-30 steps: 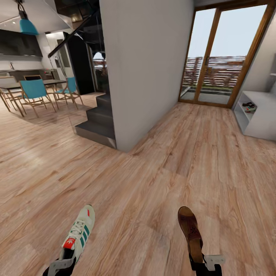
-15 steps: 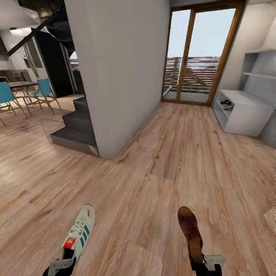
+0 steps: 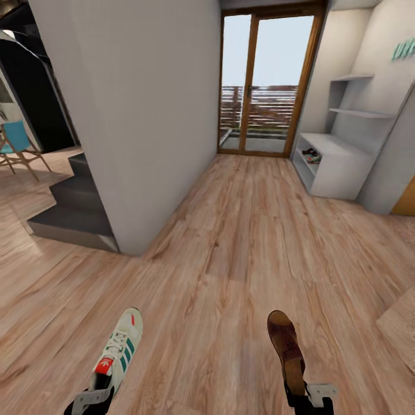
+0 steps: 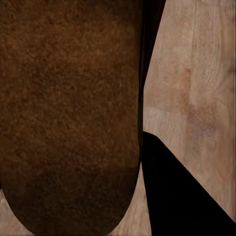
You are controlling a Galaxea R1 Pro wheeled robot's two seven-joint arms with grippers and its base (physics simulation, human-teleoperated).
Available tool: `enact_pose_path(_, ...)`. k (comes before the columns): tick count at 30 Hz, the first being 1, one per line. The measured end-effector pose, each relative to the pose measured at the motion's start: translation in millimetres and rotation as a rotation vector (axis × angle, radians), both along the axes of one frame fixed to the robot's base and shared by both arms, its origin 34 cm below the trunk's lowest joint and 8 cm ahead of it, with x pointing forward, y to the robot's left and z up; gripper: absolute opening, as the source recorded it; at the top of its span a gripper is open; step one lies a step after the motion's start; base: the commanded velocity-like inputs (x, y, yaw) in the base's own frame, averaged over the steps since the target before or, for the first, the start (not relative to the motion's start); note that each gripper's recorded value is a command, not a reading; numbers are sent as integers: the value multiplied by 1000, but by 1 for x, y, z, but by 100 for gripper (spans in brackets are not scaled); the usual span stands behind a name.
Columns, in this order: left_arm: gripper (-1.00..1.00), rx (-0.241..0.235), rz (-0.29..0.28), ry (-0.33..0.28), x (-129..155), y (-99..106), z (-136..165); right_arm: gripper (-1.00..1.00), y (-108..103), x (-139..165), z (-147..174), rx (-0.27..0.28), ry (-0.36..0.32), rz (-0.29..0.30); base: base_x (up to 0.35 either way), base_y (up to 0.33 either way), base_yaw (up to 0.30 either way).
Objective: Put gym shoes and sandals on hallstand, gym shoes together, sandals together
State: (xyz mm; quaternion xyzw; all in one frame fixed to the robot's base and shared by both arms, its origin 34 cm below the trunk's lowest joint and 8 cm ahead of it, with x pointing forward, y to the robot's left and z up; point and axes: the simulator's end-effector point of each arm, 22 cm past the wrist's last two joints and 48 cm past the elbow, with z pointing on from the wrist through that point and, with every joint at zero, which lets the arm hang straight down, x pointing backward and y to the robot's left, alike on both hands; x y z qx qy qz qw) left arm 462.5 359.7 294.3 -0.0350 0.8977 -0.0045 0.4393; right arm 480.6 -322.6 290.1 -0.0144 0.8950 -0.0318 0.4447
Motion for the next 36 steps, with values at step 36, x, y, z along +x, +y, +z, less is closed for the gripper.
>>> enact_pose_path(36,-100,1,0,0,0,0,0,-100,-1,-1,0,-2,2,3,340,0,-134)
